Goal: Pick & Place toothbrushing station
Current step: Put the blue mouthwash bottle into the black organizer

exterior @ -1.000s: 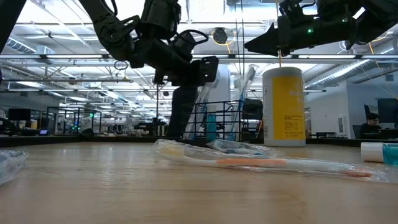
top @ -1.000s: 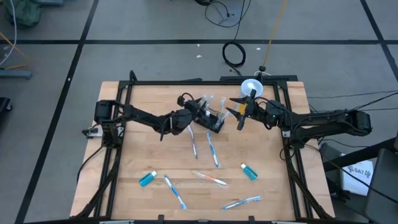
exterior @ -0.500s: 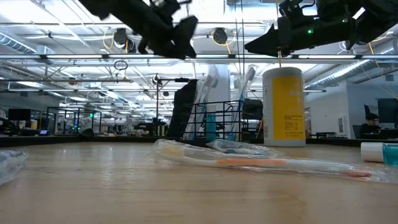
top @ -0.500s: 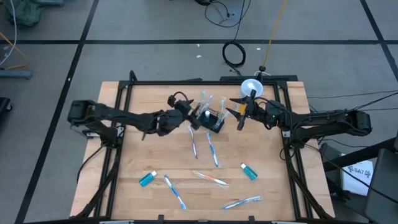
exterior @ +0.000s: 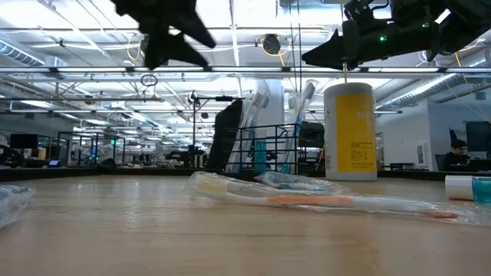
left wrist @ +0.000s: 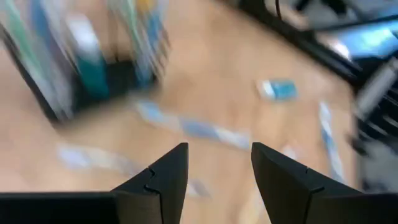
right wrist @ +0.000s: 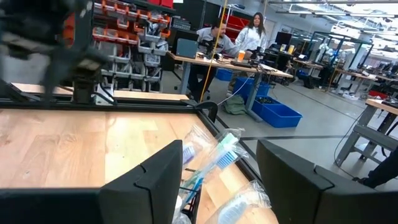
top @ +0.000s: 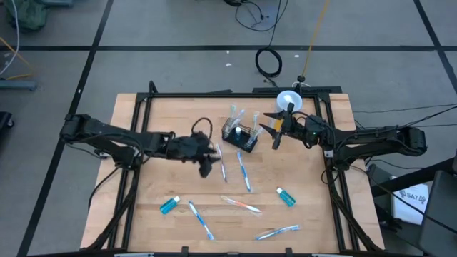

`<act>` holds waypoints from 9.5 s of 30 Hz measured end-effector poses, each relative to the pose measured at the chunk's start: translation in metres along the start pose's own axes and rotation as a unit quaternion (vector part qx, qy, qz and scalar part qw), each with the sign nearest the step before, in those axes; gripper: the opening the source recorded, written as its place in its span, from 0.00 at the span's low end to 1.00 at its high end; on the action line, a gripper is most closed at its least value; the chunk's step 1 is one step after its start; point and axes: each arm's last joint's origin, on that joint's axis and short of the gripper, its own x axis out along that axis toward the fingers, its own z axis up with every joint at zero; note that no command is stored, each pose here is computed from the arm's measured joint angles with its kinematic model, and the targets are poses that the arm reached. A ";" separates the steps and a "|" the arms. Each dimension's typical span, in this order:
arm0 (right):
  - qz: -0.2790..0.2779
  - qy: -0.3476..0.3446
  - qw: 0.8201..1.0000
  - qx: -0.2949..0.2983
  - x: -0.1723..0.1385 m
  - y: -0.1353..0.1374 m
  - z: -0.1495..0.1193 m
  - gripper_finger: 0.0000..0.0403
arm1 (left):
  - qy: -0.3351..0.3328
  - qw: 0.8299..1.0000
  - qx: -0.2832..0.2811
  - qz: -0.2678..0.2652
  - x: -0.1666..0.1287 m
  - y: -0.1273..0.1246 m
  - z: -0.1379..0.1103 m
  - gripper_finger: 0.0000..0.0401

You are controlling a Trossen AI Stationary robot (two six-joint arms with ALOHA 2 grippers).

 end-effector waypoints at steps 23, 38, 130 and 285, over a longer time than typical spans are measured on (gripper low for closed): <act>-0.001 -0.004 1.000 0.001 0.000 0.000 0.001 0.49 | 0.450 0.880 -0.107 0.106 0.011 -0.030 -0.128 0.45; -0.001 -0.004 1.000 0.001 0.000 0.000 0.001 0.49 | 0.494 0.849 -0.084 0.164 0.029 -0.017 -0.146 0.45; 0.001 -0.016 0.999 0.028 0.000 0.000 0.003 0.49 | -0.133 0.975 0.011 0.178 0.008 -0.028 0.015 0.25; 0.215 -0.007 0.977 -0.004 0.059 0.037 -0.018 0.43 | 0.057 0.901 0.421 0.092 0.035 -0.027 0.137 0.52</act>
